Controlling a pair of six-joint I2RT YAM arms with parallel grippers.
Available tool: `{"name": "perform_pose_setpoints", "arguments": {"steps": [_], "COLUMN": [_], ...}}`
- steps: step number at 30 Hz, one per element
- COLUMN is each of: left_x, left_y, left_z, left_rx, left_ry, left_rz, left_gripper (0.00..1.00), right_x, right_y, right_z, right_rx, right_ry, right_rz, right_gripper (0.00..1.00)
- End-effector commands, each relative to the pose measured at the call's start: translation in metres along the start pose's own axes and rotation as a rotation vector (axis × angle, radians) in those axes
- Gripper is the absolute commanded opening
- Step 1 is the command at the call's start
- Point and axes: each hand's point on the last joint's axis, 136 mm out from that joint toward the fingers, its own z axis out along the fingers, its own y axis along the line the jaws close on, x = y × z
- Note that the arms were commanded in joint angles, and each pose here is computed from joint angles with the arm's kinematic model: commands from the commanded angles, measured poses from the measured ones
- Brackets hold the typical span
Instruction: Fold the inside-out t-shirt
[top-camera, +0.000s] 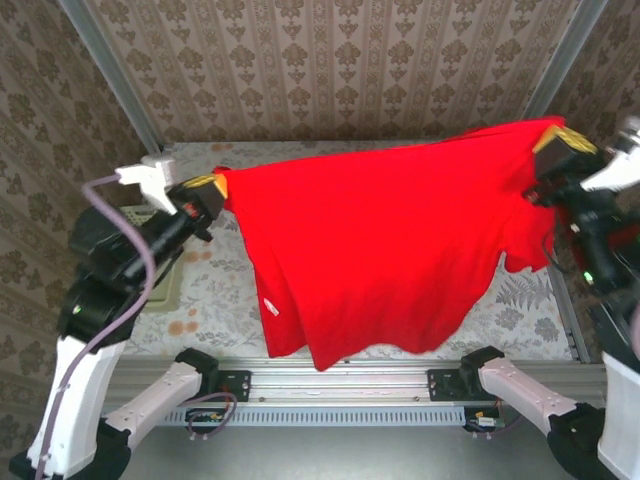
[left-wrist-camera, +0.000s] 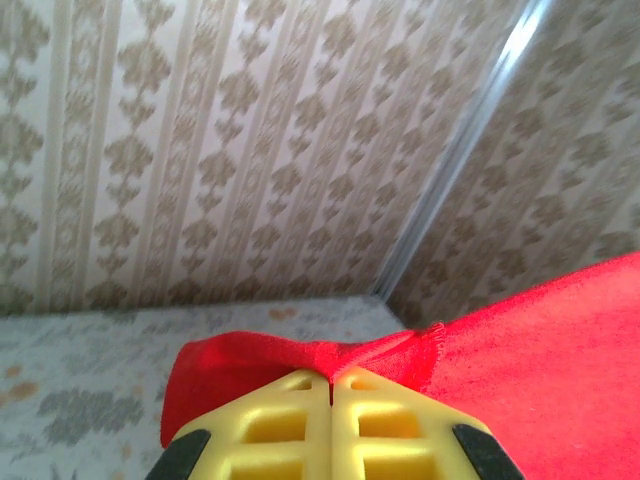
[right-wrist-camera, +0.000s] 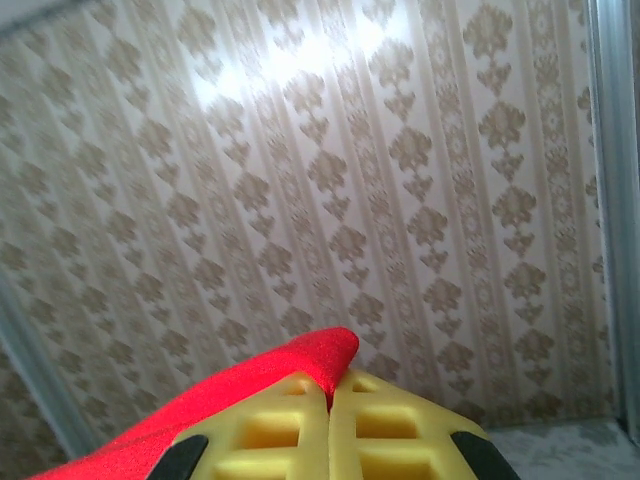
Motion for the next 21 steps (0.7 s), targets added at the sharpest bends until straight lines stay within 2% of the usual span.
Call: {"name": "perform_pose_setpoints", "arguments": {"steps": [1, 4, 9, 12, 15, 21], "left_x": [0.039, 0.083, 0.167, 0.203, 0.229, 0.253], "left_y": [0.052, 0.092, 0.164, 0.213, 0.247, 0.288], "left_z": [0.043, 0.073, 0.111, 0.127, 0.149, 0.202], "left_rx": [-0.190, -0.327, -0.569, -0.696, -0.734, -0.754], "left_ry": [0.096, 0.209, 0.387, 0.456, 0.501, 0.580], "left_rz": [-0.014, -0.019, -0.025, -0.064, -0.113, -0.138], "left_gripper": [0.00, 0.00, 0.00, 0.00, 0.00, 0.03], "right_x": [0.059, 0.119, 0.248, 0.324, 0.376, 0.424], "right_y": [-0.009, -0.015, -0.035, -0.053, -0.067, -0.081], "right_z": [0.071, 0.115, 0.179, 0.216, 0.250, 0.311], "right_rx": [0.120, 0.145, 0.175, 0.214, 0.251, 0.284], "right_ry": [0.134, 0.240, 0.472, 0.600, 0.684, 0.739], "right_rz": [-0.110, -0.144, -0.163, -0.170, -0.174, -0.176], "right_gripper": [0.00, 0.00, 0.00, 0.00, 0.00, 0.00]}}
